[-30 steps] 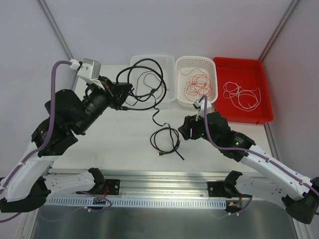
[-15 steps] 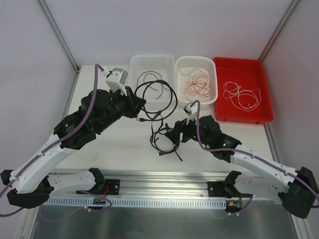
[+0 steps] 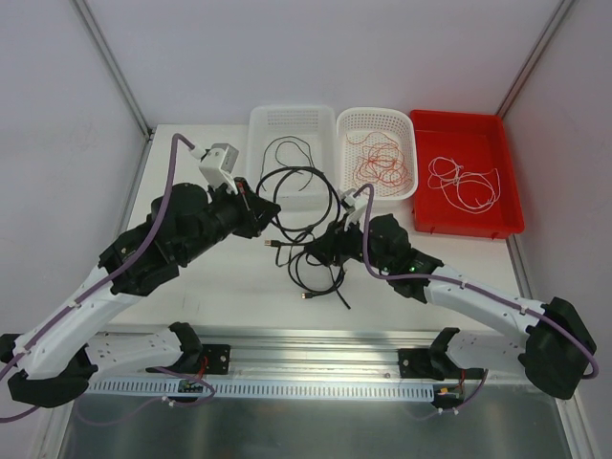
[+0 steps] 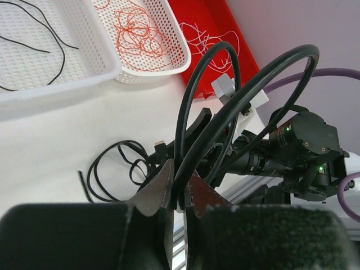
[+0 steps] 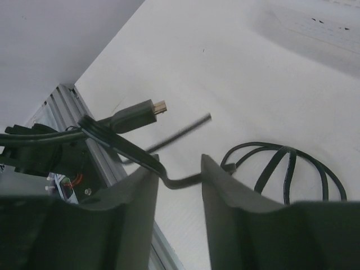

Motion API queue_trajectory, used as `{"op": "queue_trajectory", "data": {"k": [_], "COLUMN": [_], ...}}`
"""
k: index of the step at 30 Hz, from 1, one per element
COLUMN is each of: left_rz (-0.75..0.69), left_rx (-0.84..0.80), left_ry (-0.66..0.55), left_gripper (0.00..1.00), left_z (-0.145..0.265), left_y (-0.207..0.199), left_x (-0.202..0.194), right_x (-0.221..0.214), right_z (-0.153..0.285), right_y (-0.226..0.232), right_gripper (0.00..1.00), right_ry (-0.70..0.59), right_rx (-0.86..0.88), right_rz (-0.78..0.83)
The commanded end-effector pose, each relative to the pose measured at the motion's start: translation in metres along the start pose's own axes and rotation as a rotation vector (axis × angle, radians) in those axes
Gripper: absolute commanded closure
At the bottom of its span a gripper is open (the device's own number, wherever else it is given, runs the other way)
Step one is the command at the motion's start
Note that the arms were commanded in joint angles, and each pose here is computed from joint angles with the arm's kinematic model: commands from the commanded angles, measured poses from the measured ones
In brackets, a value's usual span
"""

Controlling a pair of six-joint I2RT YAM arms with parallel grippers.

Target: Untangle the cables

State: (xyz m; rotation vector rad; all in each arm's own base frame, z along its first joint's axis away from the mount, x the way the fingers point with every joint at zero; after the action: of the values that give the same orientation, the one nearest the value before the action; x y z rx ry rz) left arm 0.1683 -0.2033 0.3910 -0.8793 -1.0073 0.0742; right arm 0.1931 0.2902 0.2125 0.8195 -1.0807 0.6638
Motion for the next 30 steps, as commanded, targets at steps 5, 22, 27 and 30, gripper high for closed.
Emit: {"op": "queue_trajectory", "data": {"k": [5,22,27,30], "left_rz": [0.05,0.024,0.019,0.032], "left_rx": [-0.056,0.06,0.005,-0.014], "left_ry": [-0.019,0.308,0.266,0.182], "left_gripper": [1.0,1.0,1.0,1.0], "left_z": [0.016,0.019,0.034,0.046], "left_y": [0.001,0.055,0.049,0.046], "left_x": [-0.002,-0.085,-0.075,-0.058], "right_x": [0.04,0.053,0.022,-0.009], "right_z": [0.011,0.058,0.053,0.044], "right_y": [0.006,-0.025,-0.054,-0.07], "right_gripper": [0.92,0.99,0.99,0.99], "right_ry": [-0.128,-0.09,0.05,0.155], "right_rx": [0.013,-0.213,-0.367,-0.423], "right_rz": [0.034,0.103,0.054,0.002]}}
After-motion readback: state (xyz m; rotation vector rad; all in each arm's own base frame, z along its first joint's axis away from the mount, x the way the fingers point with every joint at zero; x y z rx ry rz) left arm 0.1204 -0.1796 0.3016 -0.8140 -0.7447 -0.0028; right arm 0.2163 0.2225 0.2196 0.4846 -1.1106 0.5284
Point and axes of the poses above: each gripper's point midway between its finger pads, its own z axis back along the fingers, its own y axis along the line the jaws close on, x = y × z, the point moved 4 cm from there along z, back along the fingers, and after that the axes turned 14 degrees about z, right-handed, at the moved point
